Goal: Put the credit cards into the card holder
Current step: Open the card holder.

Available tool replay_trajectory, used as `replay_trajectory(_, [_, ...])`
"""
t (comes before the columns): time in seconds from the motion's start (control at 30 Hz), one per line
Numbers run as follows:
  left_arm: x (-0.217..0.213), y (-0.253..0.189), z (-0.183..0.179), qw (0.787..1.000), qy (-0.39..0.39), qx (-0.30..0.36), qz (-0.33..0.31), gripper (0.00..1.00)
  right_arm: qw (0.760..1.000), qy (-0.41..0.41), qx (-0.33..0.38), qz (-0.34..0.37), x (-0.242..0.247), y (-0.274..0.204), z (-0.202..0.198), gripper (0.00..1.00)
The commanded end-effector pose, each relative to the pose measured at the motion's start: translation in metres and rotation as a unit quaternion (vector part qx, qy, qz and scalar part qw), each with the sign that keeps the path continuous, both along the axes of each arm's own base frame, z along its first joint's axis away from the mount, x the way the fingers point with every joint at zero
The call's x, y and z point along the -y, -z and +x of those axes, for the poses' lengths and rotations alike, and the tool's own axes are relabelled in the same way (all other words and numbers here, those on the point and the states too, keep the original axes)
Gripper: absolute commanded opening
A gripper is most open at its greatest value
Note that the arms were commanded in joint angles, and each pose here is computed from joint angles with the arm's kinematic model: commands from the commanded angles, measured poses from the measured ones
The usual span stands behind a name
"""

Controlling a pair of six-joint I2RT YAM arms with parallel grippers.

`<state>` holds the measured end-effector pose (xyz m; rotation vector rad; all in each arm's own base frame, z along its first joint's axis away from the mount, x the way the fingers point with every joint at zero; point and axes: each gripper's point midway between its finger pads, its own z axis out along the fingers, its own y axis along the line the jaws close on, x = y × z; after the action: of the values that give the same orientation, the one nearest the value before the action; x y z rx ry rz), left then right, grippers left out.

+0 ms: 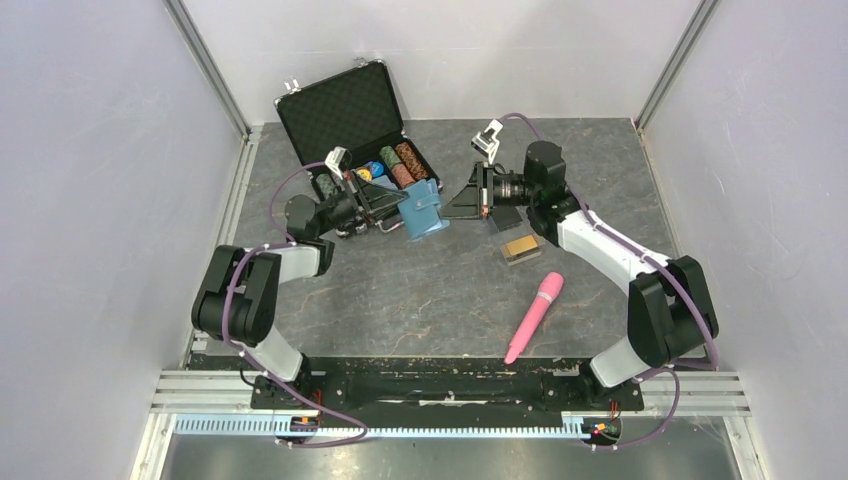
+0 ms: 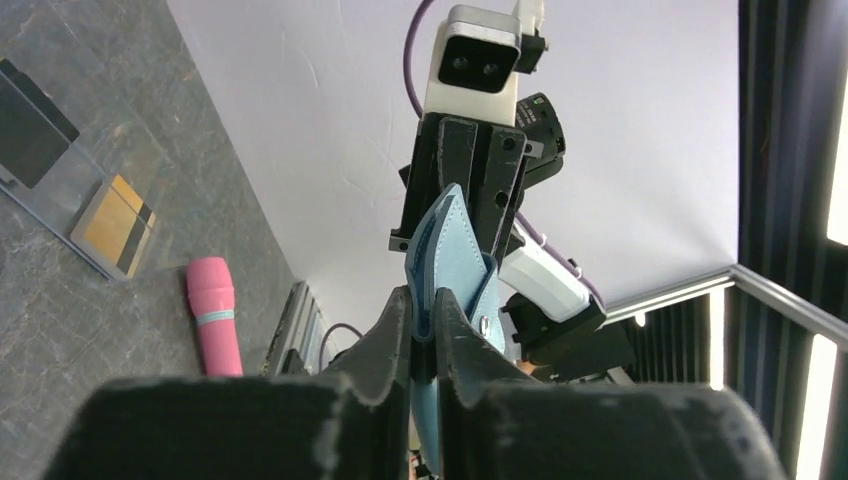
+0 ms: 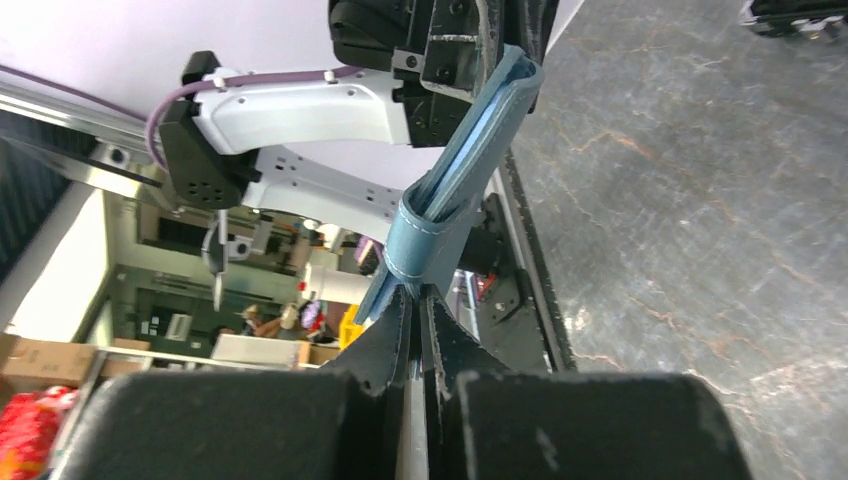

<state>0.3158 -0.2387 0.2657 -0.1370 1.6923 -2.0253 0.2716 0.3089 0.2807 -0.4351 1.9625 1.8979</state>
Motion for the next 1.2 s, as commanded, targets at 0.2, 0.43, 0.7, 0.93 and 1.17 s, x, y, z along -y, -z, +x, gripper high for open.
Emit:
replay_trajectory(0.2, [0.009, -0.029, -0.024, 0.997, 0.046, 0.051, 0.026, 0.02, 0.989, 0.06, 0.057, -0.126, 0.011, 0.025, 0.02, 0.13])
replay_trajectory(0.43, [-0.003, -0.005, -0.025, 0.98, -0.02, 0.043, 0.194, 0.02, 0.967, 0.118, 0.095, -0.204, 0.032, 0.028, 0.035, 0.76])
replay_trajectory(0.7, [-0.026, 0.004, -0.038, 0.954, -0.066, 0.028, 0.293, 0.02, 0.931, 0.217, 0.184, -0.227, 0.053, -0.064, 0.063, 0.98])
replay_trajectory(0.93, [-0.035, 0.009, -0.06, 0.944, -0.06, 0.014, 0.325, 0.02, 0.925, 0.273, 0.234, -0.123, 0.055, -0.187, 0.055, 0.98])
replay_trajectory(1.17, [-0.036, 0.027, -0.072, 0.935, -0.042, 0.013, 0.353, 0.02, 0.918, 0.299, 0.256, -0.055, 0.069, -0.24, 0.046, 0.98])
